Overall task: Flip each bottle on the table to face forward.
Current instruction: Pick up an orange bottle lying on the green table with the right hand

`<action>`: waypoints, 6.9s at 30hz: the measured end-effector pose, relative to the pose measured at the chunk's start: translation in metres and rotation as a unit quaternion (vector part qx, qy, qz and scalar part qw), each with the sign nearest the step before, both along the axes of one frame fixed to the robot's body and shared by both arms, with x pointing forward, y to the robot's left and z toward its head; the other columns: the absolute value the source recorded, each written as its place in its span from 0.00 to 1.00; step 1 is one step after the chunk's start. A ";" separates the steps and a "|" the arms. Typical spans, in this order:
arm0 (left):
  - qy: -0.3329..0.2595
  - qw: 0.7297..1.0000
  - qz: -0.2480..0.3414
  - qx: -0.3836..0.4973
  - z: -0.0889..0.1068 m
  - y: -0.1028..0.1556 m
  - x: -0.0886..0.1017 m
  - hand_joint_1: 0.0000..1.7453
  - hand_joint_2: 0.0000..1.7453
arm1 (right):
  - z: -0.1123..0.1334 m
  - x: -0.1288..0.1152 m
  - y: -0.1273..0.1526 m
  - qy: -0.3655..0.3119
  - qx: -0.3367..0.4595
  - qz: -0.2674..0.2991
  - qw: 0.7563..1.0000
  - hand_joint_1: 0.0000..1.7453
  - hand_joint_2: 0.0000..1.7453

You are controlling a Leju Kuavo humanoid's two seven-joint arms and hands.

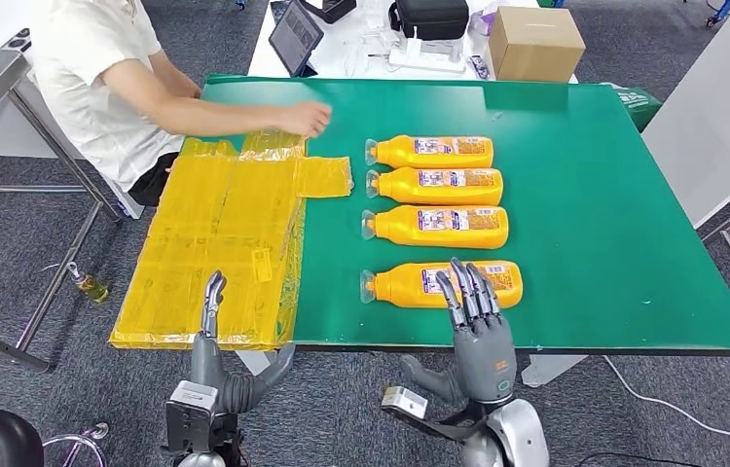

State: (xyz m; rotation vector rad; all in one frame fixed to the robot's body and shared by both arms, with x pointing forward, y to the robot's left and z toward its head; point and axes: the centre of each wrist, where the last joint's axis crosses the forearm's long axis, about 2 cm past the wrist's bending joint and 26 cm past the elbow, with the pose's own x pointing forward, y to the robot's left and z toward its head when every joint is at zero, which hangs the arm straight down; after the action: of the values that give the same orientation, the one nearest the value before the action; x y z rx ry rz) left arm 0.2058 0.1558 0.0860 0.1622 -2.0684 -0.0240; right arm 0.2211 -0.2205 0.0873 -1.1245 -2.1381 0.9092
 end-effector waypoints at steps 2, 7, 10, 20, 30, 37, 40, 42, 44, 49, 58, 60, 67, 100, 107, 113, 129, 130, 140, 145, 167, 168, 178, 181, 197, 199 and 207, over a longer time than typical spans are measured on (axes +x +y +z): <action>-0.001 1.000 -0.003 0.000 0.000 0.000 0.000 0.00 1.00 | -0.003 0.002 -0.013 0.007 -0.027 -0.020 0.999 0.00 0.00; -0.003 1.000 -0.007 0.000 0.001 0.000 0.002 0.00 1.00 | -0.009 0.007 -0.035 0.032 -0.053 -0.065 0.996 0.00 0.00; -0.005 1.000 -0.011 0.000 0.001 0.000 0.004 0.00 1.00 | -0.016 0.013 -0.042 0.055 -0.051 -0.089 0.993 0.00 0.00; -0.012 1.000 -0.026 -0.009 0.005 -0.004 0.010 0.00 1.00 | -0.031 0.039 -0.056 0.105 -0.067 -0.105 0.987 0.00 0.00; -0.018 0.999 -0.040 -0.010 0.008 -0.009 0.019 0.00 1.00 | -0.038 0.066 -0.056 0.135 -0.081 -0.095 0.983 0.00 0.00; -0.018 0.999 -0.045 -0.008 0.008 -0.009 0.021 0.00 1.00 | -0.046 0.074 -0.055 0.166 -0.083 -0.099 0.978 0.00 0.00; -0.017 0.999 -0.046 -0.007 0.007 -0.009 0.021 0.00 1.00 | -0.052 0.078 -0.056 0.192 -0.090 -0.114 0.970 0.00 0.00; -0.015 0.999 -0.047 -0.006 0.007 -0.009 0.021 0.00 1.00 | -0.056 0.079 -0.059 0.214 -0.100 -0.128 0.963 0.00 0.00; -0.013 0.999 -0.048 -0.003 0.007 -0.009 0.021 0.00 1.00 | -0.057 0.082 -0.061 0.231 -0.113 -0.141 0.956 0.00 0.00; -0.011 0.999 -0.049 0.003 0.007 -0.009 0.021 0.00 1.00 | -0.056 0.088 -0.068 0.241 -0.146 -0.163 0.946 0.00 0.00; -0.015 0.999 -0.049 0.007 0.009 -0.009 0.021 0.00 1.00 | -0.053 0.096 -0.073 0.231 -0.183 -0.184 0.938 0.00 0.00; -0.015 0.999 -0.050 0.007 0.009 -0.009 0.021 0.00 1.00 | -0.051 0.099 -0.074 0.227 -0.188 -0.183 0.938 0.00 0.00; -0.015 0.999 -0.051 0.007 0.010 -0.009 0.022 0.00 1.00 | -0.046 0.108 -0.073 0.220 -0.195 -0.168 0.941 0.45 0.00; 0.001 0.994 -0.091 -0.052 0.015 -0.014 0.014 0.00 1.00 | -0.046 0.119 -0.117 0.303 -0.269 -0.136 0.904 0.00 0.00; 0.002 0.993 -0.098 -0.061 0.017 -0.014 0.012 0.00 1.00 | -0.045 0.119 -0.126 0.311 -0.268 -0.135 0.902 0.00 0.00; 0.002 0.993 -0.099 -0.061 0.017 -0.015 0.012 0.00 1.00 | -0.046 0.118 -0.127 0.314 -0.254 -0.133 0.905 0.00 0.00; 0.004 0.992 -0.108 -0.061 0.018 -0.017 0.011 0.00 1.00 | -0.049 0.114 -0.125 0.304 -0.244 -0.135 0.911 0.00 1.00; 0.004 0.992 -0.109 -0.061 0.018 -0.017 0.010 0.00 1.00 | -0.049 0.113 -0.125 0.304 -0.243 -0.135 0.911 0.00 1.00; 0.005 0.992 -0.113 -0.062 0.018 -0.019 0.009 0.00 1.00 | -0.047 0.115 -0.121 0.295 -0.242 -0.131 0.915 0.00 1.00; 0.006 0.991 -0.115 -0.063 0.018 -0.019 0.009 0.00 1.00 | -0.047 0.114 -0.121 0.295 -0.243 -0.127 0.915 0.65 1.00; 0.012 0.987 -0.134 -0.088 0.018 -0.022 0.010 0.00 1.00 | -0.052 0.111 -0.150 0.347 -0.176 -0.123 0.913 1.00 1.00; 0.012 0.987 -0.134 -0.089 0.018 -0.022 0.010 0.00 1.00 | -0.052 0.111 -0.151 0.350 -0.171 -0.118 0.914 1.00 1.00; 0.013 0.985 -0.140 -0.103 0.017 -0.023 0.010 0.00 1.00 | -0.060 0.105 -0.135 0.370 0.038 0.013 0.928 1.00 1.00; 0.015 0.983 -0.142 -0.113 0.017 -0.023 0.009 0.00 1.00 | -0.062 0.099 -0.115 0.359 0.109 0.071 0.924 1.00 1.00; 0.058 0.965 -0.176 -0.186 0.021 -0.026 0.013 0.00 1.00 | -0.058 0.052 -0.026 0.294 0.140 0.205 0.923 1.00 1.00; 0.068 0.962 -0.182 -0.193 0.022 -0.026 0.014 0.00 1.00 | -0.056 0.049 -0.012 0.285 0.141 0.219 0.922 1.00 1.00; 0.113 0.948 -0.203 -0.218 0.023 -0.028 0.019 0.00 1.00 | -0.050 0.043 0.025 0.266 0.170 0.226 0.922 1.00 1.00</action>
State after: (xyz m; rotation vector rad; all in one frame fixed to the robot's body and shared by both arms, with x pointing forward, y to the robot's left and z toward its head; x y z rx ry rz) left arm 0.2243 0.1279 0.1088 -0.5162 -1.7968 0.1559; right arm 0.2644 -0.1955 0.0369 -0.1698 -1.9982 0.8632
